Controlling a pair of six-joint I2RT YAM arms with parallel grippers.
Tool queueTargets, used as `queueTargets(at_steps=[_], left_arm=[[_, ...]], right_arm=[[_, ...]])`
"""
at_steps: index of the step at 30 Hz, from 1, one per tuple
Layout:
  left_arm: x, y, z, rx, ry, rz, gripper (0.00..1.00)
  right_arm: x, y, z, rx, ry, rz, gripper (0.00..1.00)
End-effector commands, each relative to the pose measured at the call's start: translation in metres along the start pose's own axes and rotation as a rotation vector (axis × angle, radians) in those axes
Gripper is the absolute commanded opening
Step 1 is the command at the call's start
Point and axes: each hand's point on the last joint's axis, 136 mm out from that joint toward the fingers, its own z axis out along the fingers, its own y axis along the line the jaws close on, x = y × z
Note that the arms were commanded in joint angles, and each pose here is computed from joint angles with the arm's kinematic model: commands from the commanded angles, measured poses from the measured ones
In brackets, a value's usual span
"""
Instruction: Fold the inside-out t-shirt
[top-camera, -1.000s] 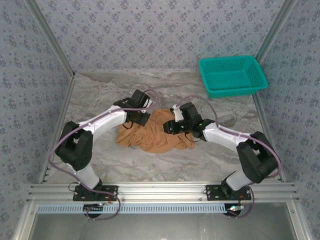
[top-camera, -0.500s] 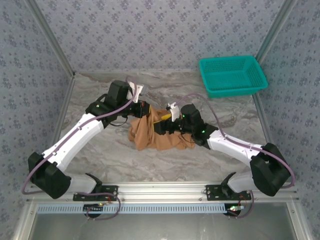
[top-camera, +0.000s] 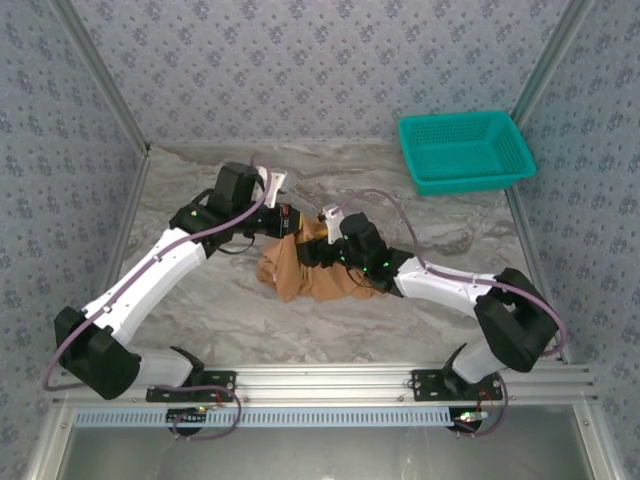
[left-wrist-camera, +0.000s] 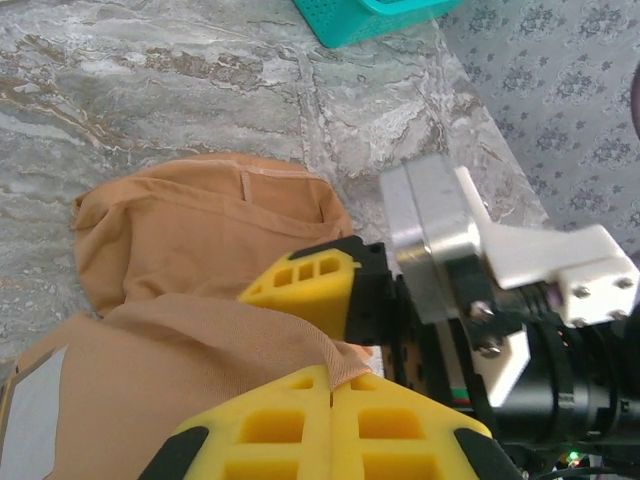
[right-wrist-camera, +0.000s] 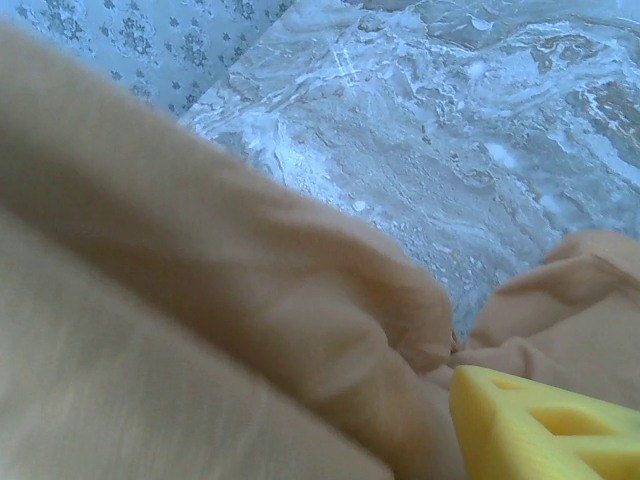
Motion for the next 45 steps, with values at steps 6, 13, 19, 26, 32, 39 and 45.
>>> queueTargets(at_steps=[6, 13, 19, 26, 32, 39, 45], left_arm=[[-0.007, 0.05, -0.027, -0.276, -0.108, 0.003, 0.0], [-0.013, 0.101, -0.022, -0.508, -0.144, 0.024, 0.08], [0.001, 0.077, -0.022, -0.399, -0.155, 0.009, 0.55], [0.037, 0.033, -0.034, -0.182, -0.218, -0.049, 0.68], [0.044, -0.006, -0.007, -0.037, -0.133, 0.043, 0.5], [0.027, 0.004, 0.02, -0.114, -0.097, 0.088, 0.45], [0.024, 0.014, 0.033, -0.165, -0.07, 0.124, 0.42]], right_arm=[[-0.033, 0.011, -0.023, -0.115, -0.072, 0.024, 0.1], [-0.029, 0.036, -0.064, -0.292, -0.035, 0.058, 0.0], [-0.042, 0.015, -0.067, -0.257, -0.107, 0.205, 0.0], [-0.045, 0.006, -0.06, -0.277, -0.122, 0.29, 0.0], [-0.046, 0.007, -0.059, -0.284, -0.118, 0.303, 0.0], [-0.045, 0.007, -0.061, -0.285, -0.117, 0.302, 0.0], [-0.044, 0.008, -0.063, -0.288, -0.117, 0.293, 0.0]])
